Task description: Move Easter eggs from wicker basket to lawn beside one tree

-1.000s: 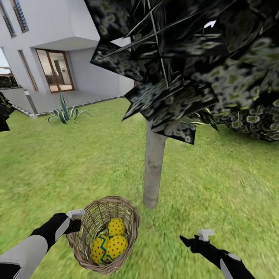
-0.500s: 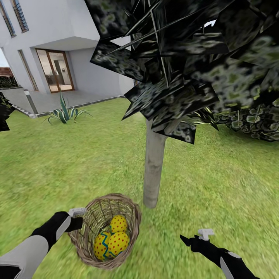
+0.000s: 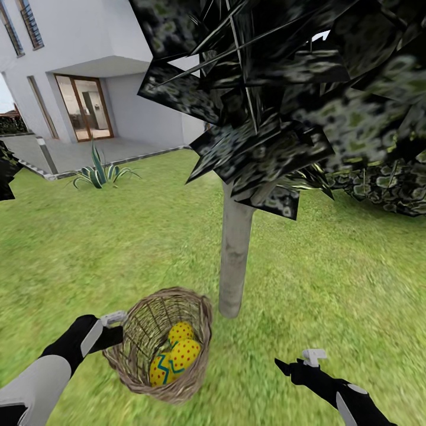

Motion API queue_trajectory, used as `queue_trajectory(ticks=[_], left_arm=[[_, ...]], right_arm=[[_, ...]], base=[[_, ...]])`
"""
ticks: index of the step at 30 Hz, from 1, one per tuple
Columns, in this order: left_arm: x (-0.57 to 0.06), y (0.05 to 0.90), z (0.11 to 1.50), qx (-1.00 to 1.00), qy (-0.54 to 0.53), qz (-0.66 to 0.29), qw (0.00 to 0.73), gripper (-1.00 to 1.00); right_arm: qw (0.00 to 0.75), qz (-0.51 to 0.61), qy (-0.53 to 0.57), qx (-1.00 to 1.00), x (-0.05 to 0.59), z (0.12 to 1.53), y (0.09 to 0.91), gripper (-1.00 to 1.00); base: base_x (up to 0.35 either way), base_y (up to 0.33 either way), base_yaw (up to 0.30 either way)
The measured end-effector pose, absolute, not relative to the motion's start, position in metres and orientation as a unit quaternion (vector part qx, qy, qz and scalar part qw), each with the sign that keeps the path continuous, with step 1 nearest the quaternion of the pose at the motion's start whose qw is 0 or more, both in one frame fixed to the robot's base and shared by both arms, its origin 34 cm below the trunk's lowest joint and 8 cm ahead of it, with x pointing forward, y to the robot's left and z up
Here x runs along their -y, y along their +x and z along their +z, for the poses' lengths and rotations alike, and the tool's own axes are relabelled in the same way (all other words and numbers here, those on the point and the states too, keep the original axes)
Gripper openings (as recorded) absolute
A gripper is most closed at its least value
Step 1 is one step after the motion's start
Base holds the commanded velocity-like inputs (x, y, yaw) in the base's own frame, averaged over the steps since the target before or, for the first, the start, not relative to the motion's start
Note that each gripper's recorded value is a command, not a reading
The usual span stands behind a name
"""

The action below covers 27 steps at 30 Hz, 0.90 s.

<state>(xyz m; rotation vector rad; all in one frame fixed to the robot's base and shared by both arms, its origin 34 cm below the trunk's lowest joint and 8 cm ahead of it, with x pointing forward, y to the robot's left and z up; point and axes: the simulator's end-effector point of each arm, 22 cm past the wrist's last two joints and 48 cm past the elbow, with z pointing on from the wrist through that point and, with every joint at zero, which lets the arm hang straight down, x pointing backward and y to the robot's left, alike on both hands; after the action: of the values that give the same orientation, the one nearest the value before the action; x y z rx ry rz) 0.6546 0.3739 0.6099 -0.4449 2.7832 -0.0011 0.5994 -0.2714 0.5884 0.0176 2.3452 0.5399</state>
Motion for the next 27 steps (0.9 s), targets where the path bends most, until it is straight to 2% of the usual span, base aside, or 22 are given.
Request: queue_trajectory(ticks=[6,12,27], left_arm=[[-0.402,0.644,0.610,-0.974,-0.158,0.068,0.147,-1.00],[-0.393,0.633,0.608,-0.979,-0.161,0.053,0.112,-1.00],[-0.389,0.642,0.605,-0.978,-0.161,0.048,0.125,-1.00]], right_arm=[[0.358,0.209,0.006,-0.910,0.271,0.588,0.599,1.00],[0.359,0.209,0.007,-0.910,0.272,0.588,0.599,1.00],[0.358,0.209,0.008,-0.910,0.271,0.577,0.598,1.00]], base=[[0.000,0.000,0.000],[0.000,0.000,0.000],[0.000,0.000,0.000]])
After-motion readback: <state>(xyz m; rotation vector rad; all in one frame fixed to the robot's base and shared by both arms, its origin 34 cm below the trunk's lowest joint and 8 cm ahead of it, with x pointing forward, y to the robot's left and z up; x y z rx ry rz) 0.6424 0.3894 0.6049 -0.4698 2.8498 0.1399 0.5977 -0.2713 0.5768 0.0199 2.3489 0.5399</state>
